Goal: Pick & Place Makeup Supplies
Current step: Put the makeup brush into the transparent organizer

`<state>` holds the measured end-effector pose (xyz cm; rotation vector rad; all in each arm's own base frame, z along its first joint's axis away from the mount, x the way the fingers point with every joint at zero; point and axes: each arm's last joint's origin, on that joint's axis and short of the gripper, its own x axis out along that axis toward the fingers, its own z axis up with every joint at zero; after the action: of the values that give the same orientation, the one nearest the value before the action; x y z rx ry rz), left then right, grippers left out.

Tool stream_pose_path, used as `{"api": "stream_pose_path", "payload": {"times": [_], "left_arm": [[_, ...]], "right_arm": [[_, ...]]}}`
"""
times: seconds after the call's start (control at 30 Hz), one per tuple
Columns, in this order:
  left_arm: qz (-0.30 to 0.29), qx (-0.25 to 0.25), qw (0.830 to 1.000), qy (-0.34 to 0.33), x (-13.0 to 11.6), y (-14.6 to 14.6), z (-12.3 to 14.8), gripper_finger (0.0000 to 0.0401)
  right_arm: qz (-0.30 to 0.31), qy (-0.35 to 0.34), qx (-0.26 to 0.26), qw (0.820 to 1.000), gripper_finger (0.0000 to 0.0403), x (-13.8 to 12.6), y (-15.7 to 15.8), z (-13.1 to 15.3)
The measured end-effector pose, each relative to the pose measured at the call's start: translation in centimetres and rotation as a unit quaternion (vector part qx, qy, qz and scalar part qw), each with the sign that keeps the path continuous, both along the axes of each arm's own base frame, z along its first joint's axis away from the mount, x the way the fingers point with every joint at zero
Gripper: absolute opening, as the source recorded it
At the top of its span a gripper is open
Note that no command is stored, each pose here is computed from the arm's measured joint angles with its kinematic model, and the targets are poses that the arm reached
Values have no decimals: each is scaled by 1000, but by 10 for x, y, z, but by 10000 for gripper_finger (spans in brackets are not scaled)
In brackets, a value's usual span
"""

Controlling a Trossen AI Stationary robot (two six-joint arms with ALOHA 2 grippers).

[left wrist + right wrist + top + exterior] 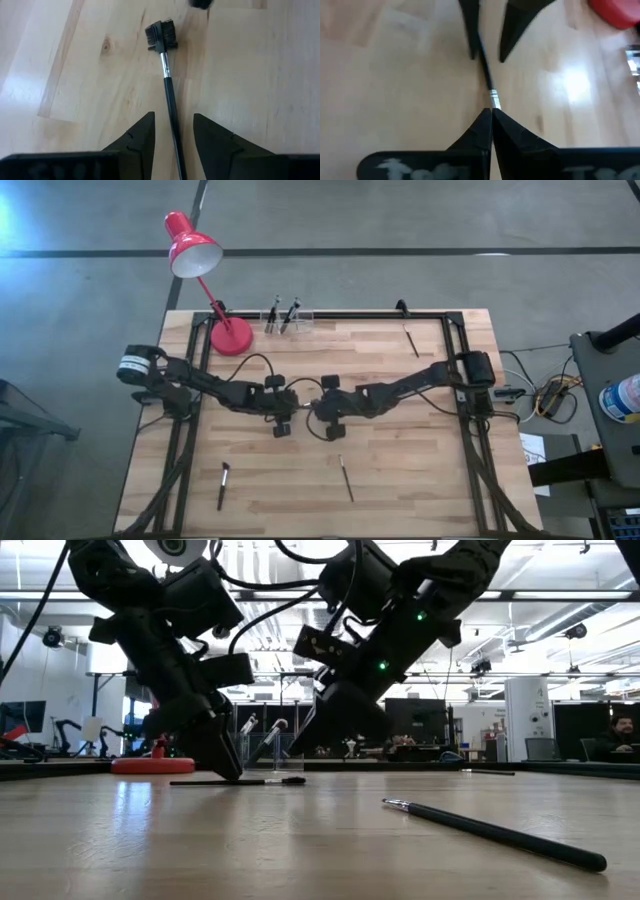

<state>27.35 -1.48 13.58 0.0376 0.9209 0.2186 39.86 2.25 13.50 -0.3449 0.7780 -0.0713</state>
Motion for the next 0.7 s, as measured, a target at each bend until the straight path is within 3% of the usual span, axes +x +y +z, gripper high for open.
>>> {"api": "stream_pose_path", "payload": {"times": [0.2, 0.47, 0.7], "left_arm": [[1, 0, 1000, 3, -1, 0, 0, 126], [-3, -17, 1000, 13, -2, 3, -7, 123], [-7, -19, 999, 38, -2, 4, -20, 49]], "right_arm": [[-11, 13, 20, 1000, 21, -1, -7, -5], [-16, 36, 5, 999, 87, -1, -18, -16], [-4, 32, -3, 999, 106, 0, -20, -15]]}}
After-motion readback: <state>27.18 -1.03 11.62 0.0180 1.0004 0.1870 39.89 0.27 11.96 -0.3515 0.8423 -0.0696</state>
